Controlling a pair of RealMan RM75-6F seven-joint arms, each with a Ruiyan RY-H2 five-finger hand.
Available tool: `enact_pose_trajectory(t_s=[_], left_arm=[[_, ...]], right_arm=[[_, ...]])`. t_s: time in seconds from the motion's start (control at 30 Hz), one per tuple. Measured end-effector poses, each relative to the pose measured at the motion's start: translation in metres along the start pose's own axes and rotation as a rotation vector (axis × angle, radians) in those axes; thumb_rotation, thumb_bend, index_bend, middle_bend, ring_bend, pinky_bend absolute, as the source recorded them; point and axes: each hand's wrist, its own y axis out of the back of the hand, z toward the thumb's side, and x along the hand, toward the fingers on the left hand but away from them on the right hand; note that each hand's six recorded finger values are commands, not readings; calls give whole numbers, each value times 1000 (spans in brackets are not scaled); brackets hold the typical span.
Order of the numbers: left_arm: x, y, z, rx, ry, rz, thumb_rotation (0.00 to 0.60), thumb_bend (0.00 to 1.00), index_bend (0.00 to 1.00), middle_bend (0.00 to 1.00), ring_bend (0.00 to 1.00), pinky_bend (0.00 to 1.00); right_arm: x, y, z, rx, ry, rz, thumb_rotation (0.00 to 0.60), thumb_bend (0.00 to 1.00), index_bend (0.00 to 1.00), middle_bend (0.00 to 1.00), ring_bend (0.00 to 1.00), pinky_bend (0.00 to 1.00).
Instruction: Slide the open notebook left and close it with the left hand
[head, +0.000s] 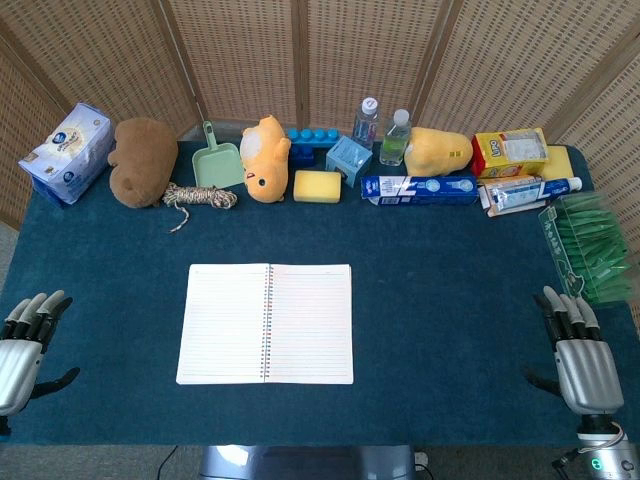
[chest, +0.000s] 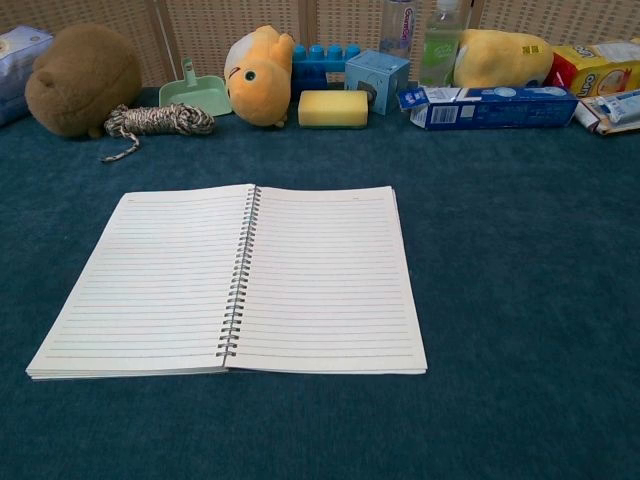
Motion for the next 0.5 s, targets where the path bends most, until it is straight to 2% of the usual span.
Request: enact_pose_trajectory(t_s=[0.23,0.33,0.47,0.5], left_arm=[[2,-8,7,3,-40,-32,600,36,0,0,0,63],[4,-10,15,-10,-84,-41,600,35,0,0,0,57],[11,-15,40,11,-220,-59,600,5,0,0,0,50],[15,-18,53,31,-297,-69,600,0,0,0,0,49]], right_arm=[[-1,-2,1,9,11,12,600,0,0,0,0,0],[-1,-3,4,9,21,18,600,0,0,0,0,0],[0,-5,5,22,30,37,600,0,0,0,0,0],[1,-5,5,23,30,38,600,0,0,0,0,0]])
